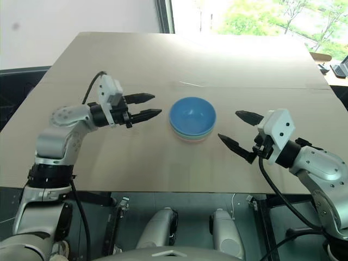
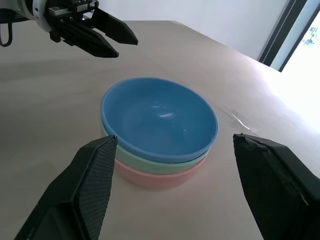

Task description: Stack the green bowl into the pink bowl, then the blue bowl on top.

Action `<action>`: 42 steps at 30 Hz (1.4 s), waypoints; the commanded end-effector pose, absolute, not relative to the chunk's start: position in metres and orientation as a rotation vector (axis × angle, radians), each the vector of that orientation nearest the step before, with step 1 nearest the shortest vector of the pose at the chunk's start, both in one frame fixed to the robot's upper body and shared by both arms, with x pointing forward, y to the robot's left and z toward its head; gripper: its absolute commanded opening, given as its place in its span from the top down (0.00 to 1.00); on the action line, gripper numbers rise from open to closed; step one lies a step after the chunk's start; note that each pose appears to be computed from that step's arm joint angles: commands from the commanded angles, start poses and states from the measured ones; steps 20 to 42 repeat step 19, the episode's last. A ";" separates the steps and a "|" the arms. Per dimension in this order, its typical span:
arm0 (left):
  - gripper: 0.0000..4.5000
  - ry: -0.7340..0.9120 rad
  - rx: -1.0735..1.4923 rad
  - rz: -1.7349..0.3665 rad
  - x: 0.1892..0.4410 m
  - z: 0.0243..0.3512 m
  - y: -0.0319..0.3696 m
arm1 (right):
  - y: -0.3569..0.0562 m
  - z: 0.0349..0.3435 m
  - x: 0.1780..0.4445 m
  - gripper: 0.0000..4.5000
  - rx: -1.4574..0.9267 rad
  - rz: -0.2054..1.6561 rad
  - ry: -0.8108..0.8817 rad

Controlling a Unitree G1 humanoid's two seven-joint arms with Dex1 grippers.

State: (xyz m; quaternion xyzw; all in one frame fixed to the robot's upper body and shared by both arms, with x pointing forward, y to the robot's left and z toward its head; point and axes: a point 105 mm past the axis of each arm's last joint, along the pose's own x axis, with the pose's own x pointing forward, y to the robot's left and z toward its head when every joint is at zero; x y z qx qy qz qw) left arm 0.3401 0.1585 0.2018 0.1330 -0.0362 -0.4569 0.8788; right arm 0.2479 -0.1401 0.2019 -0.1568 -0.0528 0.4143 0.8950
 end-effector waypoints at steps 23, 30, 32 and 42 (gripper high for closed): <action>0.36 0.081 0.278 -0.950 0.269 0.170 0.205 | -0.229 0.194 0.213 0.13 -0.395 0.652 0.124; 0.36 0.081 0.278 -0.950 0.269 0.170 0.205 | -0.229 0.194 0.213 0.13 -0.395 0.652 0.124; 0.36 0.081 0.278 -0.950 0.269 0.170 0.205 | -0.229 0.194 0.213 0.13 -0.395 0.652 0.124; 0.36 0.081 0.278 -0.950 0.269 0.170 0.205 | -0.229 0.194 0.213 0.13 -0.395 0.652 0.124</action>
